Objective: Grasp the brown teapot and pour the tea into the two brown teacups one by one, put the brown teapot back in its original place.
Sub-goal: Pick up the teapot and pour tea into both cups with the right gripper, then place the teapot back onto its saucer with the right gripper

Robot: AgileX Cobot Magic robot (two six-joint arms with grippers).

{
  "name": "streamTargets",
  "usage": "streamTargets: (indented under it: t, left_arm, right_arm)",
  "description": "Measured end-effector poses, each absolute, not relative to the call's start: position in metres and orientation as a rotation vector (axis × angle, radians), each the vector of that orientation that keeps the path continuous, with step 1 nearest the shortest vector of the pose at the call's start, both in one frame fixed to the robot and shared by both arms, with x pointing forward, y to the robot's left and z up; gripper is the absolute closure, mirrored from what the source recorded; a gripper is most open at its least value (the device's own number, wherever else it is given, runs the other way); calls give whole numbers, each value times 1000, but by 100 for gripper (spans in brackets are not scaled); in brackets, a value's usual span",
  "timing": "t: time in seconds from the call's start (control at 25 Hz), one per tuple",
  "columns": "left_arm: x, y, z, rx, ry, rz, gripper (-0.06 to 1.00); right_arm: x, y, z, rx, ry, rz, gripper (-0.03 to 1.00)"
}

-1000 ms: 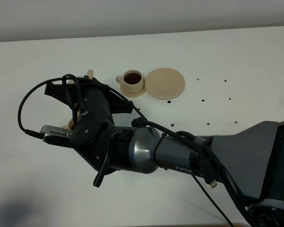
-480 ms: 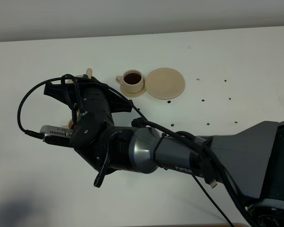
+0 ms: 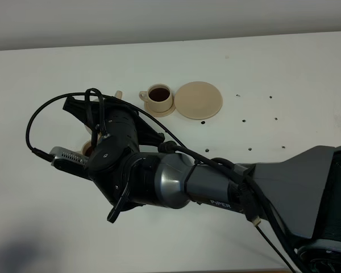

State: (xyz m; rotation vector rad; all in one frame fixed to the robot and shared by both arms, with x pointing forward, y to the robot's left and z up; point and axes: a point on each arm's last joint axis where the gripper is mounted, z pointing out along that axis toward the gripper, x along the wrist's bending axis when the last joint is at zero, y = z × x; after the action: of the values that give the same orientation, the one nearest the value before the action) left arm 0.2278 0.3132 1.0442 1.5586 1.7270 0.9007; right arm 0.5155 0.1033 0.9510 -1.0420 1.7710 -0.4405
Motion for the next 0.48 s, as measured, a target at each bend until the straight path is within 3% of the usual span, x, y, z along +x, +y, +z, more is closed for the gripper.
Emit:
streamTargets:
  t: [0.48]
  left_arm:
    - [228,313,1044,1559,1727,901,51]
  right_arm:
    - [511,90,955,-667,2042,-314,88]
